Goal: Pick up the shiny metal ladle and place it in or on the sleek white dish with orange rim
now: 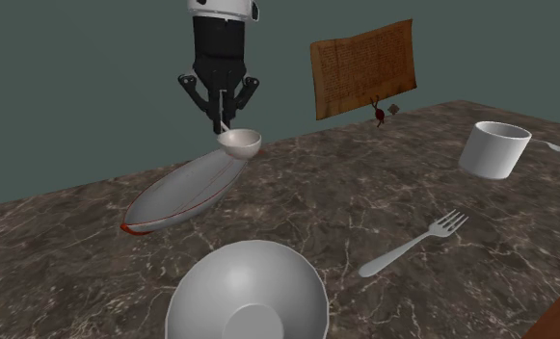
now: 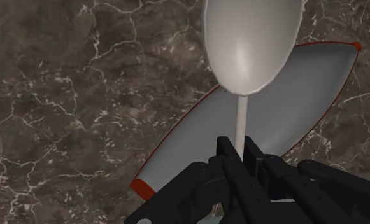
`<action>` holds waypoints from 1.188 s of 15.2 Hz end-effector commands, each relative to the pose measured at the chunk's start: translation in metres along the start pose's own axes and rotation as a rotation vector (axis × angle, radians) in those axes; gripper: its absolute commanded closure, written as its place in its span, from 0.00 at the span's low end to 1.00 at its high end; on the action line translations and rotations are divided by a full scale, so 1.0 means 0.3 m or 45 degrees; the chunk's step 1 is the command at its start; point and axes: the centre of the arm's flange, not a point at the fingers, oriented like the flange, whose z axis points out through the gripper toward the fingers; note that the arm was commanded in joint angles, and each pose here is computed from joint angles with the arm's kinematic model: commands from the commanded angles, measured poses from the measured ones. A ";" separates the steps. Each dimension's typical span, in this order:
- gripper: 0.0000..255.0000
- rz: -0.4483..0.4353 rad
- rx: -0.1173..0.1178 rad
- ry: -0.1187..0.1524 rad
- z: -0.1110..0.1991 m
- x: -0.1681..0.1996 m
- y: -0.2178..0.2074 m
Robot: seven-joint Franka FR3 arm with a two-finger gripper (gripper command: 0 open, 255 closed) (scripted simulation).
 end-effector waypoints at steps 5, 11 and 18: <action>1.00 0.002 0.000 0.000 0.026 0.058 -0.194; 1.00 0.002 0.000 0.000 0.131 0.061 -0.182; 1.00 0.002 0.000 0.000 0.254 0.064 -0.168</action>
